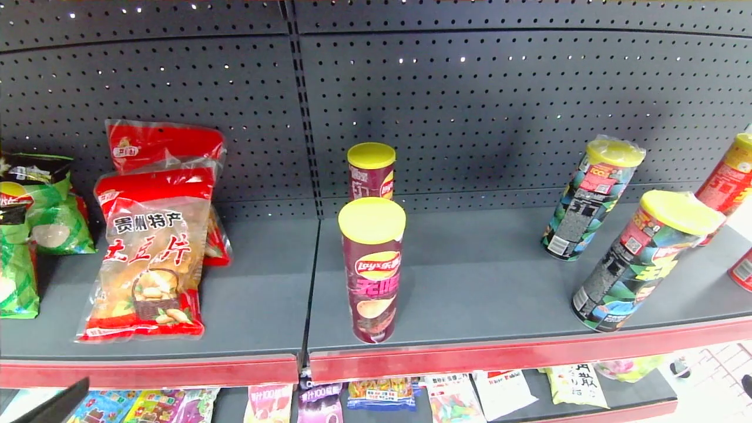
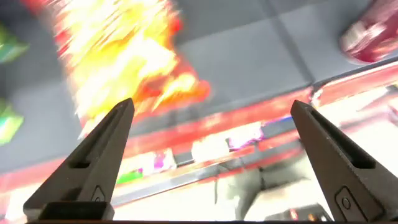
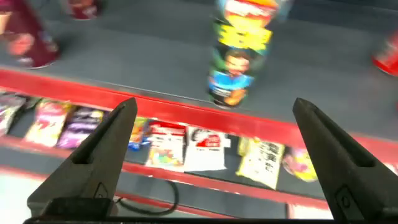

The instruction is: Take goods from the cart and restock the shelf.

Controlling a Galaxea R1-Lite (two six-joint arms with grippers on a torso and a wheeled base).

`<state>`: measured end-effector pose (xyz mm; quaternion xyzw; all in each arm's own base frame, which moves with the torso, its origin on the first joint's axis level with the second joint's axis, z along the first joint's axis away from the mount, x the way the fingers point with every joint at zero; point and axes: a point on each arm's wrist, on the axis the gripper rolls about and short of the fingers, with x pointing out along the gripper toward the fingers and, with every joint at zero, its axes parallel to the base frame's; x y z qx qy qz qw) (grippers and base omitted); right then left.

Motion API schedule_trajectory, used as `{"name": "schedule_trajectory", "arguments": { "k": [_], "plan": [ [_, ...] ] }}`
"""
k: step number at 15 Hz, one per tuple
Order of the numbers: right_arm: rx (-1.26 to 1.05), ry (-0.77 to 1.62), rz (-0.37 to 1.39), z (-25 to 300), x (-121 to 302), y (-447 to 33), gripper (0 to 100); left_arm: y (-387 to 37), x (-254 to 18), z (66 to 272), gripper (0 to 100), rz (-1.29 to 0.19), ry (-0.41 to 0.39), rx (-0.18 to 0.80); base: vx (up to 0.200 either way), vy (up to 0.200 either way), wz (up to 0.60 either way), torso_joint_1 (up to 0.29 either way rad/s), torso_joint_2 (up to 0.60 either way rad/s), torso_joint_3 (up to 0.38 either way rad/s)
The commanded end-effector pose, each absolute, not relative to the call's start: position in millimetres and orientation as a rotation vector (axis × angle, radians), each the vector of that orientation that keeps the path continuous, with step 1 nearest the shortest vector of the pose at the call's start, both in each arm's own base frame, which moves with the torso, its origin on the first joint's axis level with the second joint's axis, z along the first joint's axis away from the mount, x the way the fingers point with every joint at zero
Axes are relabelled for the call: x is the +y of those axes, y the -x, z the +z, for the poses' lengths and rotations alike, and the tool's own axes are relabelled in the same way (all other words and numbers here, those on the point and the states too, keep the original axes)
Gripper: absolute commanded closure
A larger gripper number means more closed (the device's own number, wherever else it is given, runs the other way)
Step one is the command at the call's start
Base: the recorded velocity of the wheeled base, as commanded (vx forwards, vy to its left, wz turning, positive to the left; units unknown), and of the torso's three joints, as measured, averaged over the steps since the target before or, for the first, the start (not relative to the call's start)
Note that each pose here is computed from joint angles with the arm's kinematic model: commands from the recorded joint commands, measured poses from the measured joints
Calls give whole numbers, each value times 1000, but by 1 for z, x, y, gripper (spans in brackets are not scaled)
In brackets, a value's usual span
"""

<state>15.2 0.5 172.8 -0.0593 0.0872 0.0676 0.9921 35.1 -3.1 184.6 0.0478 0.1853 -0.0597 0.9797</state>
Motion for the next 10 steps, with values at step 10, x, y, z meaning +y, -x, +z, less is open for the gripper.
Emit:
{"name": "schedule_trajectory", "arguments": {
  "k": [10],
  "plan": [
    [218, 97, -198, 103, -4, 19, 0, 27, -4, 118, 0, 160, 21, 363, 0, 0, 0, 0, 0, 0]
  ]
}}
